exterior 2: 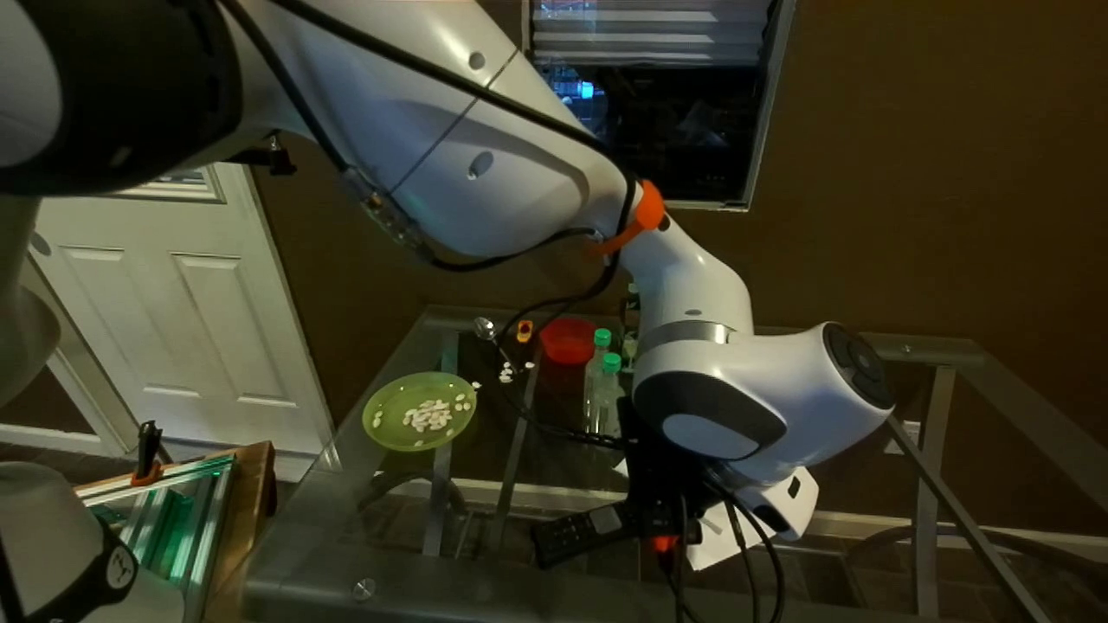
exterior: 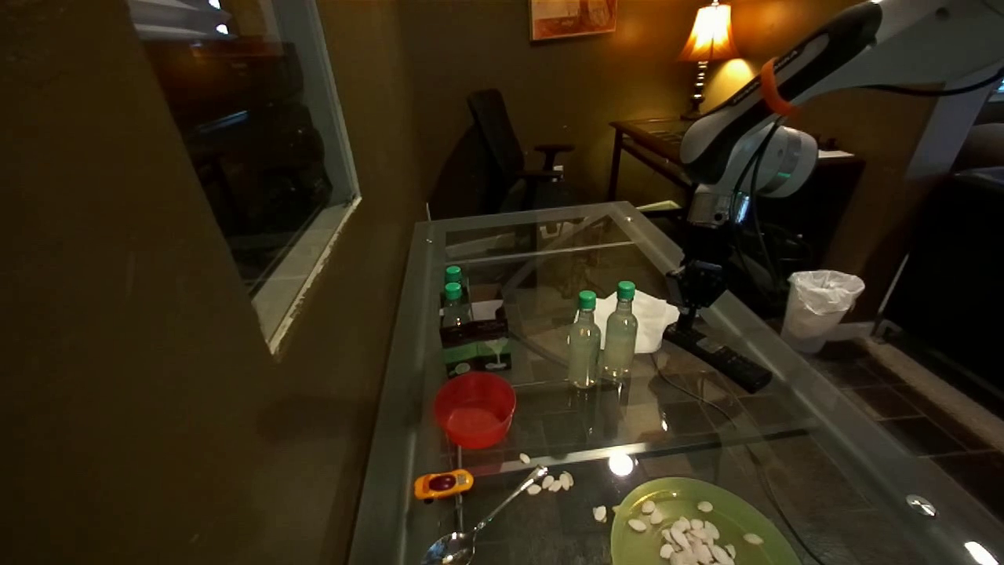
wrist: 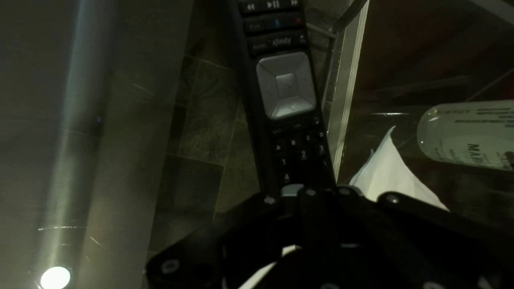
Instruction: Press the button on the remote
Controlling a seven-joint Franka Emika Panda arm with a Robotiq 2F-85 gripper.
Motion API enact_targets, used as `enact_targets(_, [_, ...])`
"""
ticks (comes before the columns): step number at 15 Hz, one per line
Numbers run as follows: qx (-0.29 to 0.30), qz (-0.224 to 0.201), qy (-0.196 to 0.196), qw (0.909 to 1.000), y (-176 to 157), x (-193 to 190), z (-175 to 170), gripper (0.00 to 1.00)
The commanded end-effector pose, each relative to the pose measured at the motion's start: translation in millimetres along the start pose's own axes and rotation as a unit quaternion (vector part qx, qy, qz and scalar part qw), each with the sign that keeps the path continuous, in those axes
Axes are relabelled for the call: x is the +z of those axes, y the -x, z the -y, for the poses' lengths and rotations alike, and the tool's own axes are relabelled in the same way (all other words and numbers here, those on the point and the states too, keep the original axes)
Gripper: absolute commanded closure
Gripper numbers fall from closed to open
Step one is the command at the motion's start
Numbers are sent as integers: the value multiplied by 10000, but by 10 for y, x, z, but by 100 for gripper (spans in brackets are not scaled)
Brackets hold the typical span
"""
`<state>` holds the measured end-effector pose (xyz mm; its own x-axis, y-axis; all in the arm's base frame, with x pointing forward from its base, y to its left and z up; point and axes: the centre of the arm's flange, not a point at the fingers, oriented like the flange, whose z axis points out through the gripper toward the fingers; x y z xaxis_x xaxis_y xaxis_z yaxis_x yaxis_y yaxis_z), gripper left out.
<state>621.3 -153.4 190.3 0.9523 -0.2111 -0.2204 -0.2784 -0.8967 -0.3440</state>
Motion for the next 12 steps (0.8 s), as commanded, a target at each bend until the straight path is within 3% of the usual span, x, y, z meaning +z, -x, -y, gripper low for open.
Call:
enact_targets(1, [162,101,19,9998,-106,27,-84,100])
enact_targets(5, [150,211,-89,9996,-179,206,-184,100])
enact_targets(9, [79,586,-808,9950,-311,429,-354,100])
enact_targets(12, [116,665,-907,9936,-321,395,-433,100])
